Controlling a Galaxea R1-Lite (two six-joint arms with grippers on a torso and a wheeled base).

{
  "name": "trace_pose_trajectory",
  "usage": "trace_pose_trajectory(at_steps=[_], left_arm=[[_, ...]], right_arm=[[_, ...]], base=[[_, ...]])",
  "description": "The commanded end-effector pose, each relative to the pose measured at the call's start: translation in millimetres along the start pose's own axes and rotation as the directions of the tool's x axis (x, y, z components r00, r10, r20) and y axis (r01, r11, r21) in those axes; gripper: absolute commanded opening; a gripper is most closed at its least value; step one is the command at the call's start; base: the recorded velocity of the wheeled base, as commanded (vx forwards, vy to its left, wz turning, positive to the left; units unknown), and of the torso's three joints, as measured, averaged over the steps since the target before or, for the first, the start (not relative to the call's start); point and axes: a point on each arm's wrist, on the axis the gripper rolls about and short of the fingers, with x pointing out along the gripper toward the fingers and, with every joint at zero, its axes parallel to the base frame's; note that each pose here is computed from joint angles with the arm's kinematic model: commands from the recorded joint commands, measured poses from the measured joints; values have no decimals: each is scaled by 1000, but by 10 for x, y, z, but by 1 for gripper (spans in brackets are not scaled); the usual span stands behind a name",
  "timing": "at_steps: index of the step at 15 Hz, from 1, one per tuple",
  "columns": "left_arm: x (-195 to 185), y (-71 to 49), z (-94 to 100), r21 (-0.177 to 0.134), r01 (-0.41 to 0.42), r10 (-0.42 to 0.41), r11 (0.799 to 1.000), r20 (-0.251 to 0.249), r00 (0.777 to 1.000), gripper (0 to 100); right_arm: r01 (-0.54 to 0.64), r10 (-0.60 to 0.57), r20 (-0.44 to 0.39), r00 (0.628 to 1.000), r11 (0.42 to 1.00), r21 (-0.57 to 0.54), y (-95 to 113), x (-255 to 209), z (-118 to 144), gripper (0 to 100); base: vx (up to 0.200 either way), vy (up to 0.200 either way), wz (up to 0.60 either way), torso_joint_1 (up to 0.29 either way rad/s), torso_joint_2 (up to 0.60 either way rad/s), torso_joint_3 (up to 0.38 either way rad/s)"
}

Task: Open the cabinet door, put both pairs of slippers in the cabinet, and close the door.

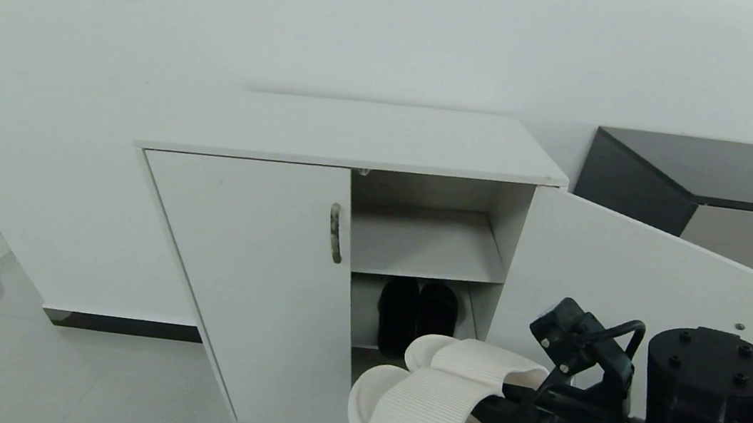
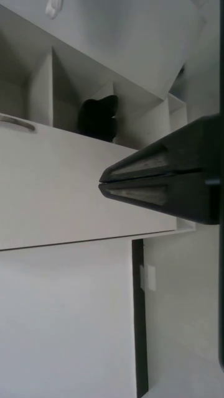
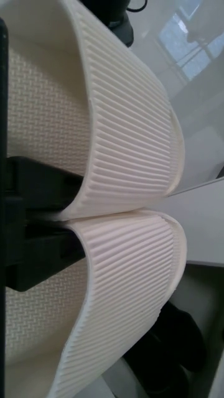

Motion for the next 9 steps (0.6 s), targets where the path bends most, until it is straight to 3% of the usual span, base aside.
trace_pose_trajectory(at_steps=[1,9], left_arm=[[1,0,0,0,0,0,1000,-1,1000,0],[1,0,0,0,0,0,1000,-1,1000,0]], right_arm=[[-1,1,-4,1000,1000,2,0,9,-9,0],[-5,5,-20,1000,1000,-8,-6,13,-51,0]], base=[[0,0,0,-188,481,286],[0,0,0,-171,464,297]])
